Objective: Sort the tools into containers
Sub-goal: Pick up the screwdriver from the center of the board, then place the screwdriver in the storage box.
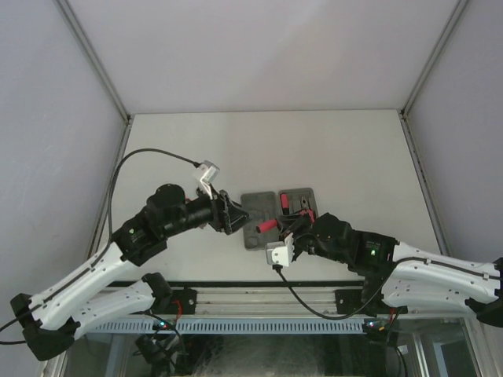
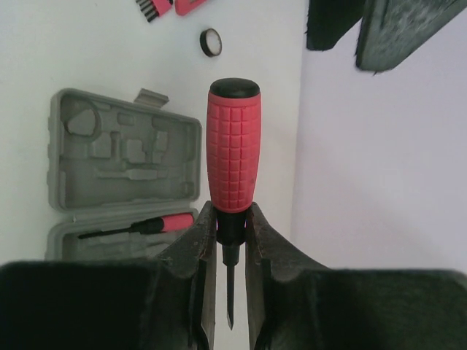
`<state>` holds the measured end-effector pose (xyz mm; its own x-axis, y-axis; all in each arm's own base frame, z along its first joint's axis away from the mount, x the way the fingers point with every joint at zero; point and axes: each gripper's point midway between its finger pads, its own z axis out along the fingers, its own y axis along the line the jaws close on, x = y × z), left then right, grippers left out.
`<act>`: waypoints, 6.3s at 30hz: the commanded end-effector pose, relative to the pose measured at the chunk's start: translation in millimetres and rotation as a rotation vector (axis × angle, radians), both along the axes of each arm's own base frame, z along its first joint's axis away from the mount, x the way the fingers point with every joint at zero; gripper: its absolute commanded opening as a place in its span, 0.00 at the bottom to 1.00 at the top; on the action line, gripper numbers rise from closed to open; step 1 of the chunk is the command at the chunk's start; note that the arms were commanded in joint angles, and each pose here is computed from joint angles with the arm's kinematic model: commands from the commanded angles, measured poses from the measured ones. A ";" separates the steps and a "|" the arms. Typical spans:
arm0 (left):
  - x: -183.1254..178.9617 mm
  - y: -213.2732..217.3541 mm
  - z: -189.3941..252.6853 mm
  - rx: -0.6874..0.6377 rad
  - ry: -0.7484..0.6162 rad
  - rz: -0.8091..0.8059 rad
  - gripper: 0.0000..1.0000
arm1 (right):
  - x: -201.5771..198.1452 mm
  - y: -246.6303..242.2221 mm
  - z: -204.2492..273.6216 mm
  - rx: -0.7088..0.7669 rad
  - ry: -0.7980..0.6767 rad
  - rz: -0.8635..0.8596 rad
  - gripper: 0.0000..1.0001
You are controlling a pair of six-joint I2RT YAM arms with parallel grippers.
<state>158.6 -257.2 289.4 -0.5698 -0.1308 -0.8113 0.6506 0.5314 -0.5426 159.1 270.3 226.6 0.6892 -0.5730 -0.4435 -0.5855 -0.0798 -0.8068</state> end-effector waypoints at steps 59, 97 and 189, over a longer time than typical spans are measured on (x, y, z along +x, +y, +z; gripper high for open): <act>17.0 2.1 8.9 0.058 -0.126 0.146 0.00 | -31.4 -7.1 66.4 0.718 0.373 -0.130 0.56; 8.9 -1.7 14.5 -0.042 -0.168 0.106 0.00 | 20.2 45.3 108.8 1.670 1.676 -0.390 0.46; 44.6 62.1 -116.9 0.344 0.160 0.431 0.69 | 78.9 -67.8 -112.9 0.404 1.291 -1.363 0.00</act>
